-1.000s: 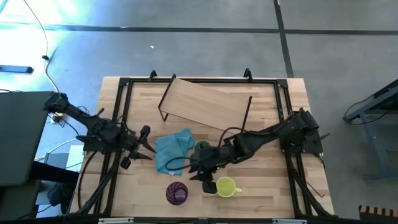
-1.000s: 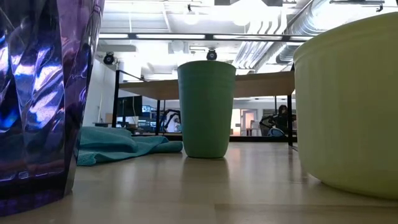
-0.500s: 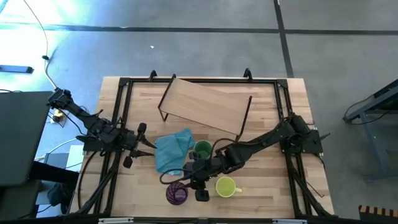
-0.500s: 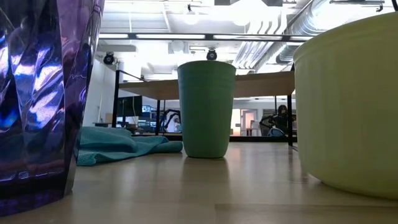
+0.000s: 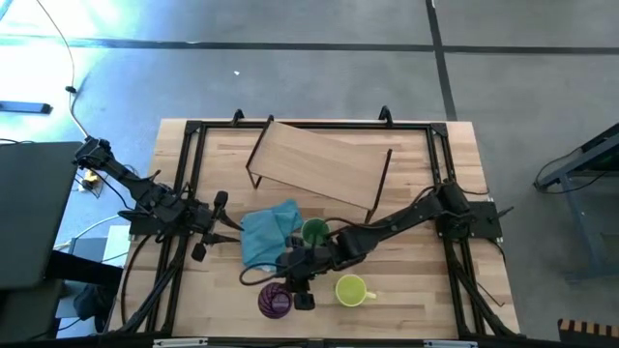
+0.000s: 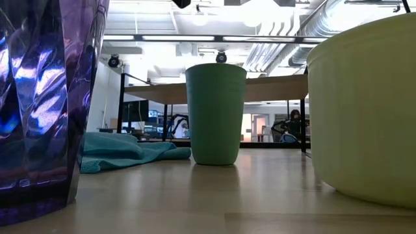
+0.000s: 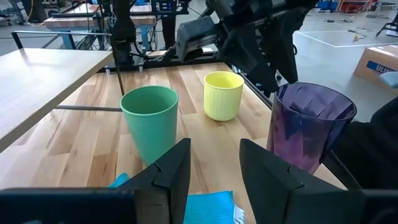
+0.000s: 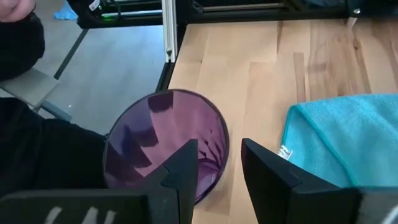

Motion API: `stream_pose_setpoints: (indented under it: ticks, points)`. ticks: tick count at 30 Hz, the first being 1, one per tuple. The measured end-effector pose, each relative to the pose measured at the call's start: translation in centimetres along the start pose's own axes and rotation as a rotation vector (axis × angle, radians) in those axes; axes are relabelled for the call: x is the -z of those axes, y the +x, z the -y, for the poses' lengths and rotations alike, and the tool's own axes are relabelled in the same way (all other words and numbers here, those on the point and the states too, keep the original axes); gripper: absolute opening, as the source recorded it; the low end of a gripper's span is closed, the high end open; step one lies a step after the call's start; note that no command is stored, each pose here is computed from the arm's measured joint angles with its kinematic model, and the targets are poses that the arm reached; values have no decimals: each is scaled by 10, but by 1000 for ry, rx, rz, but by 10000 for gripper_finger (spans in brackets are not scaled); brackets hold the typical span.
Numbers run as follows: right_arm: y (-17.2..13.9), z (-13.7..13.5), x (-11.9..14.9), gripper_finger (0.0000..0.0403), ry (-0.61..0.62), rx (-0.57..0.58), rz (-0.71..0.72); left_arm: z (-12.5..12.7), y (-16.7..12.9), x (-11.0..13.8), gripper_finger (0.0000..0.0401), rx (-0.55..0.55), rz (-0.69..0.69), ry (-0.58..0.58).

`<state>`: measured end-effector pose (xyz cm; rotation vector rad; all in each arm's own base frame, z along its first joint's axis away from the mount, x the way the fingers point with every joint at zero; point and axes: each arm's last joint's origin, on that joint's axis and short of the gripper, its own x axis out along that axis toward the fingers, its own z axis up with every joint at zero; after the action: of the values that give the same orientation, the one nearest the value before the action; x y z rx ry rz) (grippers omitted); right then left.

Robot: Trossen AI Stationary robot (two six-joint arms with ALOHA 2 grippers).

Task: Stack small to large cups/mugs on shelf
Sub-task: Put the purple cup on the shelf

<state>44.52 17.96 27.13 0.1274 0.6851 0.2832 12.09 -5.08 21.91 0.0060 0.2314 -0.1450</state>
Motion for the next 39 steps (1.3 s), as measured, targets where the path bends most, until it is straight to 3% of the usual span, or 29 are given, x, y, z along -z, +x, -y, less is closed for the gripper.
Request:
stream_pose_setpoints:
  ticks: [11, 18, 39]
  points:
    - [9, 4, 2, 115, -6, 1, 5, 0, 0, 1, 127, -1, -8, 2]
    - [28, 9, 11, 115, 26, -64, -23, 0, 0, 1, 127, -1, -8, -5]
    - [30, 13, 11, 114, 57, -51, -22, 0, 0, 1, 127, -1, -13, -12]
